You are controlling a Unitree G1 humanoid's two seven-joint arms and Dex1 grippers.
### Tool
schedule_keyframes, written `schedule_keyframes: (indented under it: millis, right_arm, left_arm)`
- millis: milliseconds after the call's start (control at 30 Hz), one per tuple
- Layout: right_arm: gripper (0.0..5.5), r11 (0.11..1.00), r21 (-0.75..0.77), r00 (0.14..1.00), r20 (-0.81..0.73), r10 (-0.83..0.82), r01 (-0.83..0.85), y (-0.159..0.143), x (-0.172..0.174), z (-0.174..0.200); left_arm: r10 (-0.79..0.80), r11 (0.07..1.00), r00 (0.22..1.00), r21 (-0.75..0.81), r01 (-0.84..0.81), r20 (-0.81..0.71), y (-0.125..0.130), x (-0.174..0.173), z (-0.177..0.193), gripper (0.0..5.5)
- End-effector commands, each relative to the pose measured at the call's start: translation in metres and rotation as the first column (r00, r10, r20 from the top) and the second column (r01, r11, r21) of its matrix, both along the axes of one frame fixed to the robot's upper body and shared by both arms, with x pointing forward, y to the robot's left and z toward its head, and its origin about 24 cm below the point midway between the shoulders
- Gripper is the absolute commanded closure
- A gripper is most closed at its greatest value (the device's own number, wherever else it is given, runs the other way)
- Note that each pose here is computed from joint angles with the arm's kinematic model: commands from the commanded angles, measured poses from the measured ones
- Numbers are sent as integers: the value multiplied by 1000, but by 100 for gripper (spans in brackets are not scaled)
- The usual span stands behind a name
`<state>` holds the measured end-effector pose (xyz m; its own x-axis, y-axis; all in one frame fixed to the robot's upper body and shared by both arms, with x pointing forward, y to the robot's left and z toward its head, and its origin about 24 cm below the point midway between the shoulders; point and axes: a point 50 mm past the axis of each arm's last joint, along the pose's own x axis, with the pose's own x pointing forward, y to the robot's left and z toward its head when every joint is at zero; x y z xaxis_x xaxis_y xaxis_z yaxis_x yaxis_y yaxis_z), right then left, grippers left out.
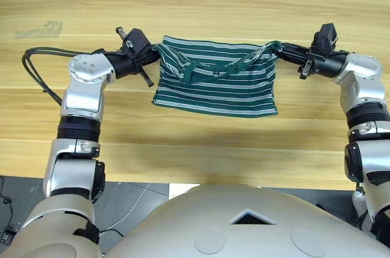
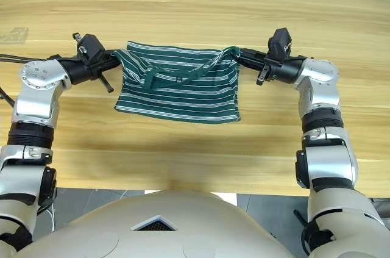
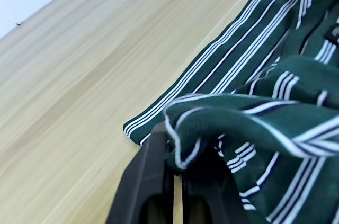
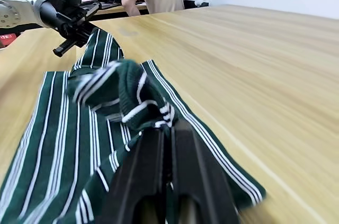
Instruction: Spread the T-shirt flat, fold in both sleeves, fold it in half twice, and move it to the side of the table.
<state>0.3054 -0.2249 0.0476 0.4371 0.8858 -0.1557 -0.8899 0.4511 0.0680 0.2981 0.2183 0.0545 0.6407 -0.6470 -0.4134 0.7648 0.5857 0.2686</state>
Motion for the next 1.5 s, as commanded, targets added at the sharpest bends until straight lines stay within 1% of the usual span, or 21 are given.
schedule_keyframes:
  millis: [33, 167, 267, 300, 367, 500, 600, 700, 800, 833, 900, 967, 1000, 1033, 1067, 1100, 1167, 1233, 1300, 1400, 1500]
  right_arm:
    - [550, 1000, -14, 1000, -13, -4, 3, -1, 2, -3]
    - [550, 991, -3, 991, 14, -132, 132, -6, 7, -5]
    - [550, 945, -170, 960, 22, -279, 278, -11, 9, -22]
    - [516, 921, -206, 943, 33, -331, 330, -12, 11, -25]
    - [484, 872, -249, 906, 71, -416, 420, -14, 16, -27]
    - [405, 798, -315, 856, 121, -502, 513, -15, 22, -30]
    - [354, 795, -326, 857, 129, -499, 512, -12, 20, -34]
    - [296, 807, -273, 852, 141, -504, 523, -7, 22, -30]
    - [236, 806, -199, 827, 220, -517, 557, -9, 29, -13]
    - [222, 810, -184, 820, 276, -501, 557, -8, 32, -5]
    - [192, 823, -163, 804, 383, -455, 544, -4, 35, 11]
    - [160, 849, -160, 779, 507, -368, 504, 5, 39, 31]
    - [137, 859, -170, 763, 562, -318, 483, 10, 41, 41]
    - [132, 869, -182, 754, 596, -275, 460, 15, 43, 51]
    - [111, 877, -203, 753, 617, -231, 436, 20, 45, 57]
    - [84, 881, -236, 758, 626, -185, 411, 28, 47, 59]
    - [50, 873, -361, 808, 586, -62, 328, 48, 49, 44]
    - [15, 824, -505, 856, 515, 47, 259, 60, 49, 22]
    - [15, 728, -645, 881, 457, 124, 232, 65, 50, 4]
    - [15, 609, -748, 901, 416, 122, 263, 60, 55, -9]
    - [15, 530, -799, 911, 397, 110, 284, 51, 57, -12]
  left_arm:
    - [32, 997, 999, -67, -30, 27, -5, 7, 4, 507]
    - [108, 988, 993, -115, -101, 51, -7, 12, 4, 448]
    - [288, 946, 956, -170, -276, 54, -4, 26, -4, 395]
    - [342, 928, 939, -171, -331, 40, -4, 30, -10, 376]
    - [396, 907, 918, -162, -390, 8, -6, 31, -24, 344]
    - [426, 892, 904, -145, -428, -50, -8, 22, -48, 275]
    - [445, 878, 891, -156, -453, -85, -6, 15, -59, 229]
    - [448, 873, 889, -165, -459, -98, -5, 9, -66, 177]
    - [481, 857, 876, -194, -477, -29, 0, 9, -58, 127]
    - [524, 837, 851, -212, -505, 42, 8, 13, -47, 115]
    - [630, 772, 752, -260, -580, 192, 26, 19, -22, 90]
    - [713, 701, 609, -332, -632, 347, 41, 21, 7, 81]
    - [725, 687, 555, -363, -630, 407, 43, 20, 20, 81]
    - [733, 676, 515, -396, -621, 444, 42, 18, 31, 81]
    - [738, 671, 492, -422, -610, 462, 40, 16, 38, 81]
    - [744, 665, 479, -450, -596, 466, 37, 14, 43, 81]
    - [744, 667, 481, -476, -573, 463, 29, 10, 48, 81]
    - [735, 678, 500, -489, -549, 458, 19, 9, 52, 81]
    - [703, 711, 537, -482, -512, 466, 6, 8, 57, 81]
    - [644, 763, 590, -458, -456, 487, -14, 7, 61, 81]
    - [619, 782, 599, -465, -415, 508, -23, 1, 70, 81]
